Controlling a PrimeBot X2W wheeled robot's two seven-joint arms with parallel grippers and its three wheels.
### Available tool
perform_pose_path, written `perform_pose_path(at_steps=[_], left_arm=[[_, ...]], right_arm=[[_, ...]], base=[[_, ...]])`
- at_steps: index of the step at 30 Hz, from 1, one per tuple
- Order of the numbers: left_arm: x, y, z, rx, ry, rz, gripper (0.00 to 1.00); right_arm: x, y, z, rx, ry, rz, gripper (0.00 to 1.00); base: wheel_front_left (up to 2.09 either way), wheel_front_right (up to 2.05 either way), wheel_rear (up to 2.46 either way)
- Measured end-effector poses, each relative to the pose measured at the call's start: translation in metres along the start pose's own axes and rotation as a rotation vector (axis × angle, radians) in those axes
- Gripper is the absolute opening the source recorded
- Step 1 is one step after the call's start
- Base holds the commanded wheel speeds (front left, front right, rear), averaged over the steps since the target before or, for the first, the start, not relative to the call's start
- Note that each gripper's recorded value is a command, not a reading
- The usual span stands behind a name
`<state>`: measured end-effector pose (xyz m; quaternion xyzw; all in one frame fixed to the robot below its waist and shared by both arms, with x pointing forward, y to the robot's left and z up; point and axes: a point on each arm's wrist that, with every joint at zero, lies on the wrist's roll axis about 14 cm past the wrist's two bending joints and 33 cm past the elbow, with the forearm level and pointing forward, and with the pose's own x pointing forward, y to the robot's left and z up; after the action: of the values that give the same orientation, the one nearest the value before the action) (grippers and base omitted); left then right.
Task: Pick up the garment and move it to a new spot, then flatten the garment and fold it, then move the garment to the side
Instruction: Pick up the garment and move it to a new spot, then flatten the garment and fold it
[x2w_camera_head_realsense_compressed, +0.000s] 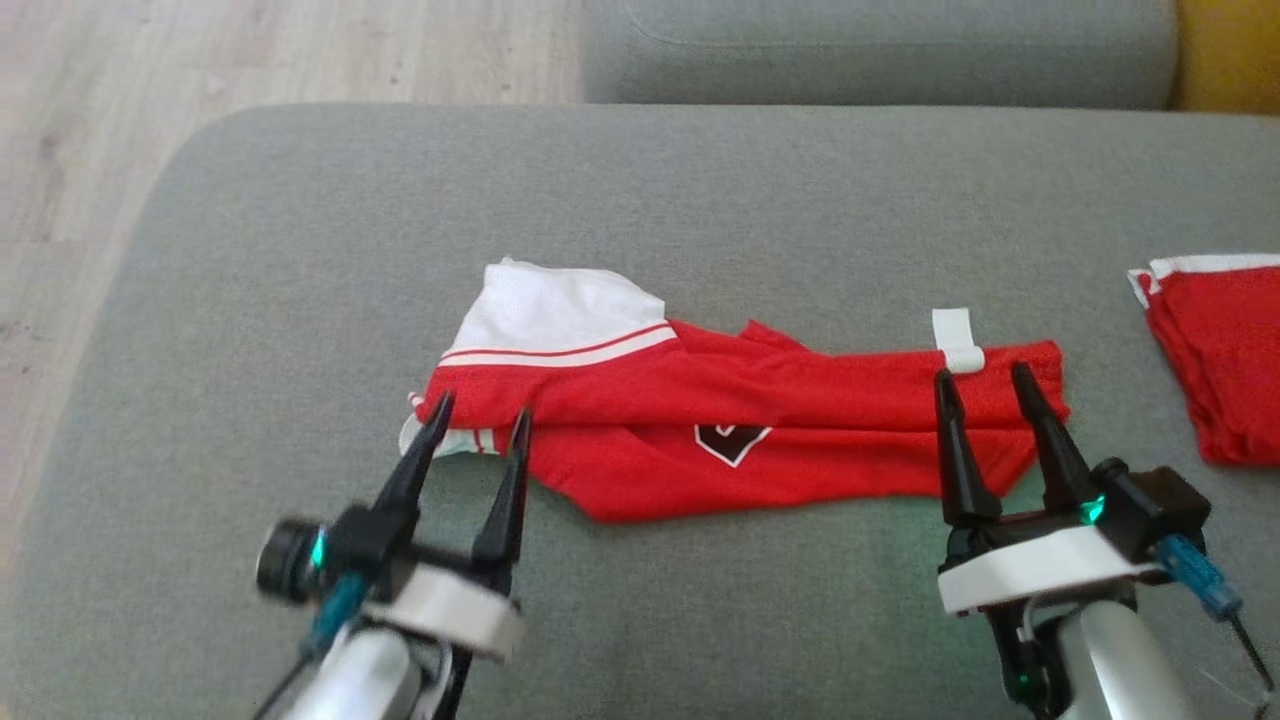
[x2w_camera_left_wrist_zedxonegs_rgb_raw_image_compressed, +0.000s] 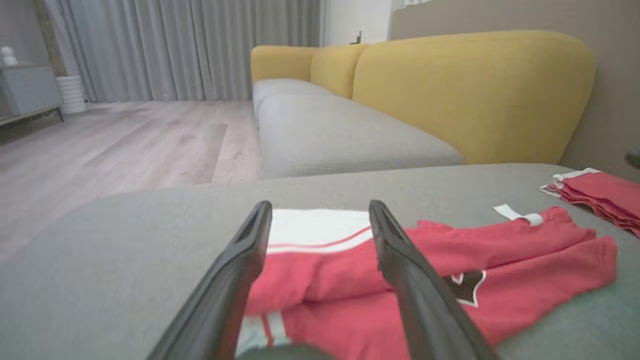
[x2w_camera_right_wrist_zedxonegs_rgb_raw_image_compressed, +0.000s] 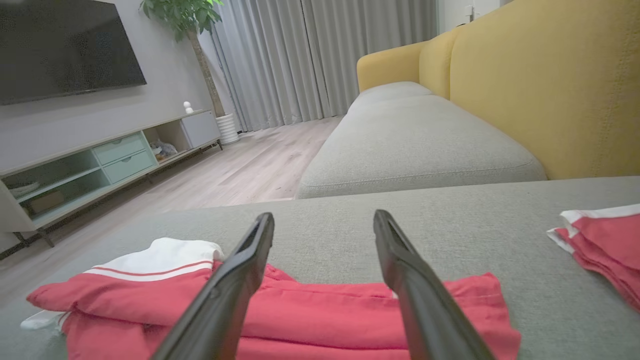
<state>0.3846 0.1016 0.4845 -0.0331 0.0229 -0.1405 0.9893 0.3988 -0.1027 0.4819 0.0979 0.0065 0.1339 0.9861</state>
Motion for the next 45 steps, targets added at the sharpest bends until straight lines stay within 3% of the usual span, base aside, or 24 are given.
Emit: perform_pose_path(at_steps=[6,13,20,25,29,33,38,44,45], left_arm=[[-0.022,0.011,-0.022,-0.040,0.049,0.071,1.00],[0.002,0.006,-0.029,-0.027,0.078,-0.015,1.00],[0.090,0.028,-0.013,0.106,0.204,-0.143,1.00],[0.137,0.053,-0.028,0.145,0.438,-0.145,1.00],[0.141,0.067,-0.067,0.130,0.656,-0.132,1.00],[0.137,0.054,-0.094,0.108,0.790,-0.191,1.00],[0.136,0.055,-0.104,0.124,0.879,-0.221,1.00],[0.141,0.056,-0.104,0.127,0.869,-0.230,1.00],[0.142,0.056,-0.103,0.124,0.859,-0.231,0.77]], right_arm=[[0.000,0.002,-0.003,0.002,0.009,0.005,1.00],[-0.001,-0.008,-0.012,0.009,0.033,-0.022,1.00],[0.014,-0.020,-0.023,0.013,0.053,-0.041,1.00],[0.025,-0.031,-0.026,0.013,0.053,-0.058,1.00],[0.021,-0.047,-0.030,0.024,0.063,-0.107,1.00],[0.014,-0.060,-0.036,0.023,0.083,-0.147,1.00],[0.009,-0.068,-0.039,0.027,0.095,-0.172,1.00],[0.008,-0.070,-0.042,0.033,0.101,-0.180,1.00],[0.008,-0.070,-0.042,0.034,0.100,-0.180,1.00]], base=[[0.00,0.00,0.00],[0.00,0.00,0.00],[0.00,0.00,0.00],[0.00,0.00,0.00],[0.00,0.00,0.00],[0.00,0.00,0.00],[0.00,0.00,0.00],[0.00,0.00,0.00],[0.00,0.00,0.00]])
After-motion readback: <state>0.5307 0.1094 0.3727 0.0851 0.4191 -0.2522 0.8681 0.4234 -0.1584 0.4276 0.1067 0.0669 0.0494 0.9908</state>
